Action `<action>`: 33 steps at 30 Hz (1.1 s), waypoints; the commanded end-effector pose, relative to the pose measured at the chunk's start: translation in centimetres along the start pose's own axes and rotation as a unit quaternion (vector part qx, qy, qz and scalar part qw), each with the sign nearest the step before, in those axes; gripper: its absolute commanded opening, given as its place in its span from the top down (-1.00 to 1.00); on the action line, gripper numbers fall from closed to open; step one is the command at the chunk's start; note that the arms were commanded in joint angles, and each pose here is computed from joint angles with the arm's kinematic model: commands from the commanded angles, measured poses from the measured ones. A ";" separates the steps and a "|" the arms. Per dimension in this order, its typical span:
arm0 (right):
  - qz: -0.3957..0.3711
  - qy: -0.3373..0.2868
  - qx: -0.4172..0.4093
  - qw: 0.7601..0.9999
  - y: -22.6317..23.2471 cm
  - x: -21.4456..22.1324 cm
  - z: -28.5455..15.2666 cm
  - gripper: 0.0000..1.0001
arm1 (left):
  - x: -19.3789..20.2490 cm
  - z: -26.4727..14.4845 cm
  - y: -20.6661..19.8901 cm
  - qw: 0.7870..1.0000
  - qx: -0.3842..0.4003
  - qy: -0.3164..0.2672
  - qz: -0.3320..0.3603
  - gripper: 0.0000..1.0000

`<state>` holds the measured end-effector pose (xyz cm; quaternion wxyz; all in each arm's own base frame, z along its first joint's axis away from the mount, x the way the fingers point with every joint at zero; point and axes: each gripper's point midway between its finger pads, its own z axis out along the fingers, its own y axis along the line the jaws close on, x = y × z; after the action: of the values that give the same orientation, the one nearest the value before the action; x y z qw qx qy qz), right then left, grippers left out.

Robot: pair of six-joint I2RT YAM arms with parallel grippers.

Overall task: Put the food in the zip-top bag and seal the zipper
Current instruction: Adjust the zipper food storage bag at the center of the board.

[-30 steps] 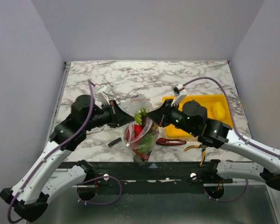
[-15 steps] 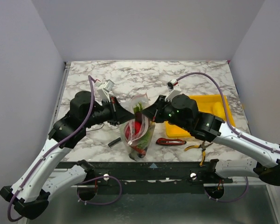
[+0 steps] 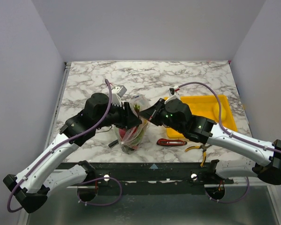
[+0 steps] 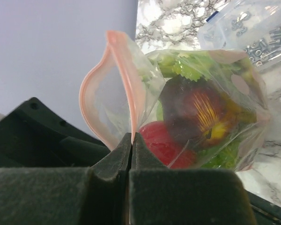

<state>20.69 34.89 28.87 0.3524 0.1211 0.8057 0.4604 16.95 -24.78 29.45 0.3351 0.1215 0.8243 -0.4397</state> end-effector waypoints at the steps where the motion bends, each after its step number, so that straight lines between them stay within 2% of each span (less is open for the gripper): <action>1: 0.077 -0.034 -0.015 0.996 1.4 -1.3 0.0 0.99 | -0.4 0.3 0.5 0.998 -0.017 -0.030 0.050 -0.02; 4: 0.093 -0.029 -0.010 0.995 1.3 -1.0 0.4 0.99 | -0.4 0.4 0.1 0.997 -0.022 -0.036 0.072 -0.23; 7: 0.108 -0.025 -0.007 0.994 1.3 -0.8 0.7 0.99 | -0.7 0.4 0.7 0.992 -0.063 -0.048 0.097 -0.38; 13: 0.120 -0.022 -0.003 0.993 1.3 -0.6 1.1 0.99 | -1.0 0.2 2.7 0.977 -0.151 -0.065 0.135 -0.36; 18: 0.123 -0.019 -0.007 0.992 1.5 -0.5 1.0 0.99 | -1.1 0.1 4.1 0.962 -0.209 -0.064 0.162 -0.11; 22: 0.125 -0.017 -0.015 0.992 1.8 -0.5 1.0 0.99 | -0.9 0.6 3.8 0.962 -0.204 -0.055 0.172 0.38; 24: 0.115 -0.020 -0.019 0.993 2.1 -0.8 0.8 0.97 | -1.0 0.6 3.7 0.960 -0.203 -0.052 0.183 0.71; 25: 0.103 -0.022 -0.023 0.994 2.3 -0.9 0.7 0.84 | -1.0 0.6 3.9 0.958 -0.209 -0.050 0.188 0.95; 26: 0.084 -0.028 -0.027 0.996 2.3 -1.2 0.5 0.67 | -0.9 0.6 3.9 0.958 -0.209 -0.046 0.192 1.00; 27: 0.060 -0.034 -0.030 0.997 2.4 -1.5 0.3 0.37 | -0.9 0.7 3.7 0.958 -0.201 -0.041 0.200 1.00; 29: -0.044 -0.051 -0.036 0.997 2.4 -2.5 -0.3 -0.26 | -0.8 0.7 3.1 0.959 -0.179 -0.036 0.218 1.00; 30: -0.126 -0.055 -0.038 0.990 2.3 -3.1 -0.6 -0.44 | -0.8 0.6 2.7 0.959 -0.165 -0.037 0.227 1.00; 31: -0.192 -0.057 -0.037 0.979 2.1 -3.7 -1.2 -0.53 | -0.7 0.5 2.3 0.960 -0.145 -0.034 0.236 1.00; 33: -0.330 -0.059 -0.042 0.941 1.7 -4.7 -2.0 -0.72 | -0.8 0.1 1.7 0.961 -0.115 -0.033 0.250 1.00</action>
<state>21.67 34.80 29.70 0.3987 0.0779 0.7978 0.4455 19.18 -23.72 26.70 0.4550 0.2152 0.8375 -0.2125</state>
